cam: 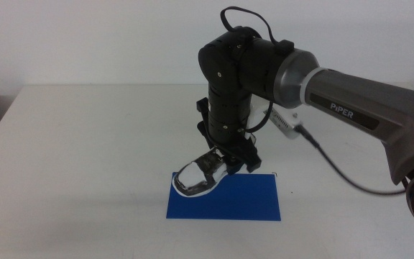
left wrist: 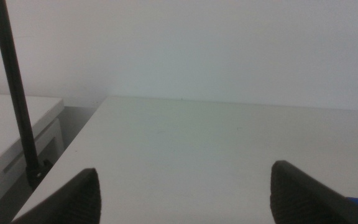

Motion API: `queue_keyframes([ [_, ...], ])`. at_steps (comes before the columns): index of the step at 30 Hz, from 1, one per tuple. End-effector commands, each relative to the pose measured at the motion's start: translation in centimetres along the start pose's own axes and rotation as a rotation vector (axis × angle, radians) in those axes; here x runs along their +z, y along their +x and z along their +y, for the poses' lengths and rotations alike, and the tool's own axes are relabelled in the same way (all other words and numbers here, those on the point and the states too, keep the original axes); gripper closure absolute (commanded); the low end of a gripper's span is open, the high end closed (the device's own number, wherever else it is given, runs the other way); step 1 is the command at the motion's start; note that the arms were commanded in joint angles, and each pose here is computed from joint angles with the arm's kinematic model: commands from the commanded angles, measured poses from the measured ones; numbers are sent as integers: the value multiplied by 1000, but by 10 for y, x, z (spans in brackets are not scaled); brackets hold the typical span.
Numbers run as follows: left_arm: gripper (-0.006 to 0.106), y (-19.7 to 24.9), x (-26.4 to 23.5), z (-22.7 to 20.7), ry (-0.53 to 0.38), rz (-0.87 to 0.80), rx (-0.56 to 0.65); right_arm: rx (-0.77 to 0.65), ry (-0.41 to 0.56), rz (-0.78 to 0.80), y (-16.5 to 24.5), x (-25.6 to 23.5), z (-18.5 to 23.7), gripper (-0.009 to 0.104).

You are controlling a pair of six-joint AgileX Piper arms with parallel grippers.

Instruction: Use one arm to grab the shoe from the table and place it on the mat.

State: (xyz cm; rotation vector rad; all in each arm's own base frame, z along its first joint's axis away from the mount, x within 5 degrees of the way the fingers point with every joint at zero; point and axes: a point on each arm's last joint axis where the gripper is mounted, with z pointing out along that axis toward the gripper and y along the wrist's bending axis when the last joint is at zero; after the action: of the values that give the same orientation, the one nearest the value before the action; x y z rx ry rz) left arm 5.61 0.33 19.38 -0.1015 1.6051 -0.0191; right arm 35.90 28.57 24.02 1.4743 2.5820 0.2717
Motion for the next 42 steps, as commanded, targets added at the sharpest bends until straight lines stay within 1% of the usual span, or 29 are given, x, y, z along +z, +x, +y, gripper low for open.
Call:
queue_keyframes([
  [1,7,-6,0,-2,20,-78,-7,102,-23,-16,-3,-36,-4,90],
  [6,7,-6,0,-2,20,-78,-7,291,-26,-17,-3,-36,-4,91],
  [9,7,-6,0,-2,20,-78,-7,389,-26,-27,-3,-33,-4,95],
  [12,7,-6,0,-2,20,-78,-7,386,-16,-43,-4,-26,-3,99],
  [18,7,-6,0,-2,20,-78,-7,423,28,-28,-13,-10,-1,99],
  [30,7,-6,0,-2,20,-78,-7,421,32,-32,-13,-9,-1,99],
  [33,7,-6,0,-2,20,-78,-7,424,58,-26,-12,-2,-4,99],
  [36,7,-6,0,-2,20,-78,-7,422,63,-31,-12,0,-5,99],
  [42,7,-6,0,-2,20,-78,-7,443,102,30,-5,7,-5,99],
])
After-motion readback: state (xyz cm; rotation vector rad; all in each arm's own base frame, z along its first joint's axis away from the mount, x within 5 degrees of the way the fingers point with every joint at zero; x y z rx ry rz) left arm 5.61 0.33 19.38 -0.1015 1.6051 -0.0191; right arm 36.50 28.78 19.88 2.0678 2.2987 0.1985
